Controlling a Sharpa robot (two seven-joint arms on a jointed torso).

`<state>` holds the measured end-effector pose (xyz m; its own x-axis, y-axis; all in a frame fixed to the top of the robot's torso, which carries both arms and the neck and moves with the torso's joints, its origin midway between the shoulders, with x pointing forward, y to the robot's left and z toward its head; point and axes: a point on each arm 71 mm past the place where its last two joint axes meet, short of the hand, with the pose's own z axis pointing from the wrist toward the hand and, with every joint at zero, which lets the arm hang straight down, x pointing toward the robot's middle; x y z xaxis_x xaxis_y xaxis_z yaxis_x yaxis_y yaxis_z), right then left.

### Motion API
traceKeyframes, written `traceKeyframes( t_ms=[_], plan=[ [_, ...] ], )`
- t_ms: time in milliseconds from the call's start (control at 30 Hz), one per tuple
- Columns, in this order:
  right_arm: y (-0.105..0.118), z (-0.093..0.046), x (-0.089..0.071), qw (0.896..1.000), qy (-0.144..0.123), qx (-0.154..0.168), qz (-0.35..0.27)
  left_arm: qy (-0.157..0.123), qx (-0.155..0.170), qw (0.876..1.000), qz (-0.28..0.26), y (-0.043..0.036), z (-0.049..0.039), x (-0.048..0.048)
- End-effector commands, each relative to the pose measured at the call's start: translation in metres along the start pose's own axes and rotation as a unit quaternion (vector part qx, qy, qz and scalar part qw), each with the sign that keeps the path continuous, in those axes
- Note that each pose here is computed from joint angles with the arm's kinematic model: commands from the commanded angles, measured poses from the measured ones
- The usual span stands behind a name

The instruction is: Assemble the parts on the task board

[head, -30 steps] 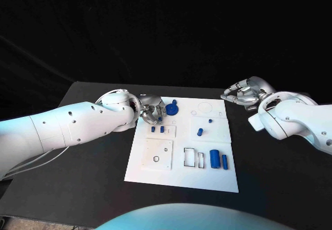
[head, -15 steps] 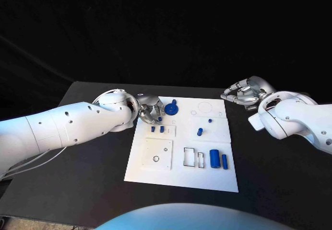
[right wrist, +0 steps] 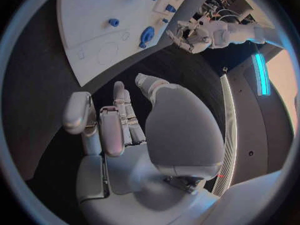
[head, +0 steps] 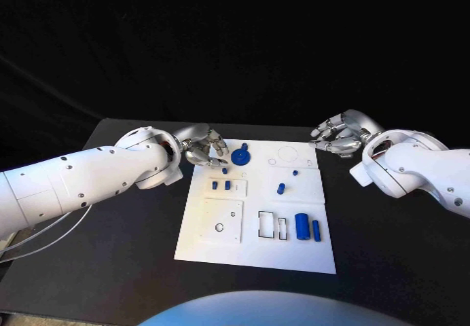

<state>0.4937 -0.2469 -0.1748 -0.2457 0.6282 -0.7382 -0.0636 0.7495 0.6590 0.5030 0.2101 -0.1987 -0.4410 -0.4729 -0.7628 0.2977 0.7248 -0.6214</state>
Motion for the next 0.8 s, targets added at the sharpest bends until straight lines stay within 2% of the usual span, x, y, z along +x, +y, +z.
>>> traceKeyframes(
  t_ms=[33, 100, 267, 467, 600, 800],
  plan=[
    [0.011, -0.001, 0.012, 0.987, 0.046, -0.083, -0.126, -0.059, 0.012, 0.979, -0.196, 0.003, -0.0055, -0.0129],
    [0.012, -0.001, 0.016, 0.981, 0.051, -0.097, -0.162, -0.061, 0.006, 0.97, -0.236, 0.0067, -0.0089, -0.0155],
    [0.013, -0.003, 0.033, 0.959, 0.061, -0.121, -0.25, -0.073, -0.006, 0.938, -0.339, 0.0164, -0.0193, -0.0219],
    [0.013, -0.006, 0.05, 0.942, 0.073, -0.129, -0.303, -0.095, -0.004, 0.906, -0.413, 0.0232, -0.0285, -0.0281],
    [0.015, -0.007, 0.059, 0.934, 0.081, -0.129, -0.323, -0.106, 0.003, 0.895, -0.433, 0.0248, -0.0332, -0.0303],
    [0.017, -0.007, 0.065, 0.931, 0.084, -0.128, -0.33, -0.111, 0.006, 0.891, -0.441, 0.0245, -0.0355, -0.0308]
  ],
)
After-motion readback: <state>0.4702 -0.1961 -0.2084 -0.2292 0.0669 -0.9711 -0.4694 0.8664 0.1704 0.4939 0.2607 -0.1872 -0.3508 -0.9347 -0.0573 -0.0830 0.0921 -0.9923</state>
